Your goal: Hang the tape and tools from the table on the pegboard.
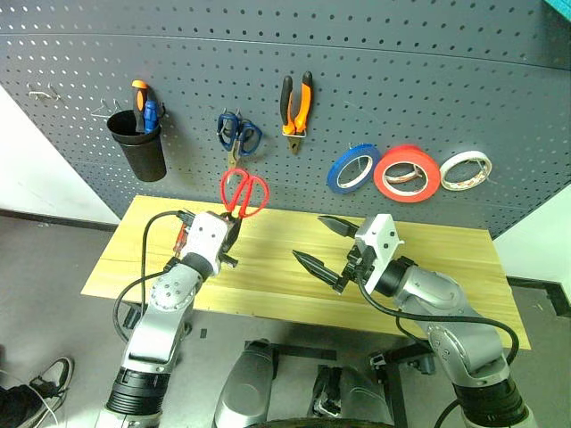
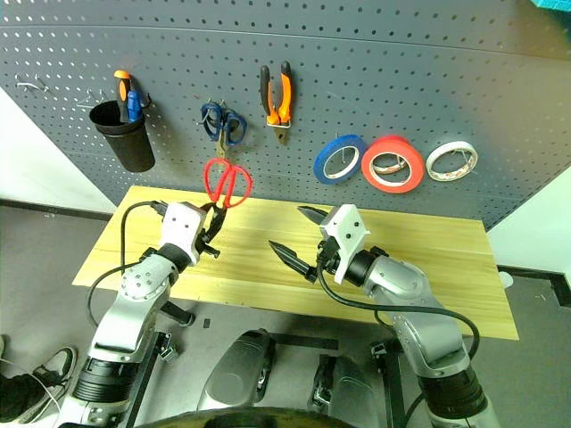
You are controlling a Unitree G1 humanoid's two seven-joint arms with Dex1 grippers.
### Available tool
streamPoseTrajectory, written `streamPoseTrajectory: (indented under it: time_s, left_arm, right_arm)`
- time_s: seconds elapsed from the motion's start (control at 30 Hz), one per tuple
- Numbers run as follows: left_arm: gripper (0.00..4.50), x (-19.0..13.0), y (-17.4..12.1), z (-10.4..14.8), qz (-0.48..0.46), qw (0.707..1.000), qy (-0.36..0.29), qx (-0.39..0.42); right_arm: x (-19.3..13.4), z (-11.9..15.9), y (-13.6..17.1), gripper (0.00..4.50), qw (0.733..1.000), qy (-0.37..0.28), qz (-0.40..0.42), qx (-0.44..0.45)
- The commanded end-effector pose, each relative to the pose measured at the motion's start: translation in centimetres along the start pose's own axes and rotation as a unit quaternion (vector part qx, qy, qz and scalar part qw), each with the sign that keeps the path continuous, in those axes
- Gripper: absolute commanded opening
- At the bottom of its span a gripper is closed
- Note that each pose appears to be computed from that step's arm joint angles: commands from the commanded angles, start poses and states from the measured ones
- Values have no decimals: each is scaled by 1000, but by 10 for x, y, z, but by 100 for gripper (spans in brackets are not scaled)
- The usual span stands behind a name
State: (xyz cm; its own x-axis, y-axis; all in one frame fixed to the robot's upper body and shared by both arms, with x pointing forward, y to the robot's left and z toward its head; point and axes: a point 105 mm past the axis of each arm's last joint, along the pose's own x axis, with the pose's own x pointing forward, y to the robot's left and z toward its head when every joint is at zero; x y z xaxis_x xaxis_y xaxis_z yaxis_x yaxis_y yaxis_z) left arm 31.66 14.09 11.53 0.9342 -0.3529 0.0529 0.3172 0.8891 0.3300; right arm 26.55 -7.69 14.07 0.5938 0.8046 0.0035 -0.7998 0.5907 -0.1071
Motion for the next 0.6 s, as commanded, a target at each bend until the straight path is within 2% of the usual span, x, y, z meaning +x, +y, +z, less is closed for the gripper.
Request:
streamPoseTrajectory:
  time_s: [0.03, 0.2, 0.33, 0.6]
  left_arm:
    - [105, -4, 3, 16, 10, 998, -62, 20]
    - [105, -2, 12, 32, 34, 990, -131, 23]
    - [105, 11, 21, 41, 48, 986, -162, 6]
    - [105, 46, 36, 50, 69, 980, -189, 12]
  right_arm:
    - [-1, 13, 1, 450, 1000, -26, 4, -13]
    - [-1, 13, -1, 450, 1000, -24, 2, -14]
    - [-1, 11, -1, 450, 1000, -22, 2, -14]
    - [0, 12, -1, 450, 1000, -20, 1, -19]
